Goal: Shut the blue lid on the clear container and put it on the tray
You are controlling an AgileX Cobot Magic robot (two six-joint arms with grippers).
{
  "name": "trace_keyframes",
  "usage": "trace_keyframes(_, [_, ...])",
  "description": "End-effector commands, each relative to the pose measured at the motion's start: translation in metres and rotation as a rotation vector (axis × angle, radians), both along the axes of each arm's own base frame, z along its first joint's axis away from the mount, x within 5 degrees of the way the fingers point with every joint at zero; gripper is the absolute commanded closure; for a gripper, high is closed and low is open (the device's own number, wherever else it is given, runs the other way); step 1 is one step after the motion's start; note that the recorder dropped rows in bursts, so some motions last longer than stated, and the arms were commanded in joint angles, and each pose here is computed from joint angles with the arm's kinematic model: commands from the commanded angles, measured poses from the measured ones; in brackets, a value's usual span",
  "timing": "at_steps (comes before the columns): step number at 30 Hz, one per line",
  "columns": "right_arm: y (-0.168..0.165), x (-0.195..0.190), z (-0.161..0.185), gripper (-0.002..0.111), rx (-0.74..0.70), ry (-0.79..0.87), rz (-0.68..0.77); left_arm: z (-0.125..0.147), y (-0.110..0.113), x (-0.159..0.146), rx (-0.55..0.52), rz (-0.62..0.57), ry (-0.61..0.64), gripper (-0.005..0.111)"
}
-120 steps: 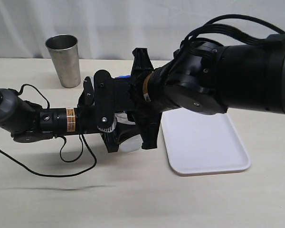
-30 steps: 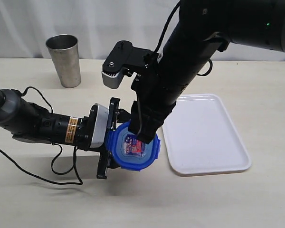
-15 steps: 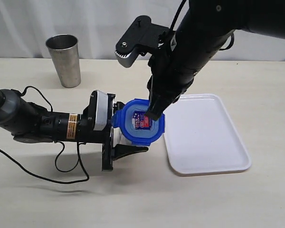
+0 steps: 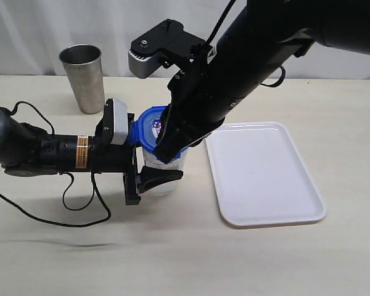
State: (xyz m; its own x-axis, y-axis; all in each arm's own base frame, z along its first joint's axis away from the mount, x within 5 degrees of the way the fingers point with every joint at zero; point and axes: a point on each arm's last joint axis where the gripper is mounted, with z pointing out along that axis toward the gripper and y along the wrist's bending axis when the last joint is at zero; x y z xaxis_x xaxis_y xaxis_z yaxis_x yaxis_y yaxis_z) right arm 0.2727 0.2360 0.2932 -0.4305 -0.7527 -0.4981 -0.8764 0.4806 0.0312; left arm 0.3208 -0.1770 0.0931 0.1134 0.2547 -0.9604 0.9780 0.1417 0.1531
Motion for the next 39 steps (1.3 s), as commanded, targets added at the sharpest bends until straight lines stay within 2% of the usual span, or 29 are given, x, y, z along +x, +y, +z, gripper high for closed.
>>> trace_keyframes(1, [0.000, 0.004, -0.013, 0.098, -0.022, -0.006, 0.001, 0.014, 0.001, -0.003, -0.032, -0.033, 0.000, 0.107])
trace_keyframes(3, [0.000, 0.006, -0.018, 0.104, -0.045, -0.010, 0.004, 0.014, 0.001, -0.003, -0.031, -0.037, 0.016, 0.107])
trace_keyframes(10, [-0.008, 0.015, -0.022, 0.104, -0.137, -0.067, -0.069, 0.014, 0.001, -0.006, -0.024, -0.076, 0.010, 0.107])
trace_keyframes(15, [-0.015, 0.020, -0.022, 0.104, -0.186, -0.101, -0.132, 0.025, 0.001, -0.008, -0.021, -0.092, 0.009, 0.107])
trace_keyframes(20, [-0.014, 0.021, -0.027, 0.104, -0.197, -0.088, -0.132, 0.038, 0.001, -0.008, -0.037, -0.069, 0.064, 0.107])
trace_keyframes(30, [-0.008, 0.028, -0.059, 0.104, -0.260, -0.008, -0.134, 0.028, 0.005, -0.002, 0.084, 0.017, 0.103, 0.107])
trace_keyframes(39, [-0.009, 0.027, -0.052, 0.102, -0.241, -0.022, -0.146, 0.025, 0.006, 0.000, 0.106, 0.042, 0.104, 0.107])
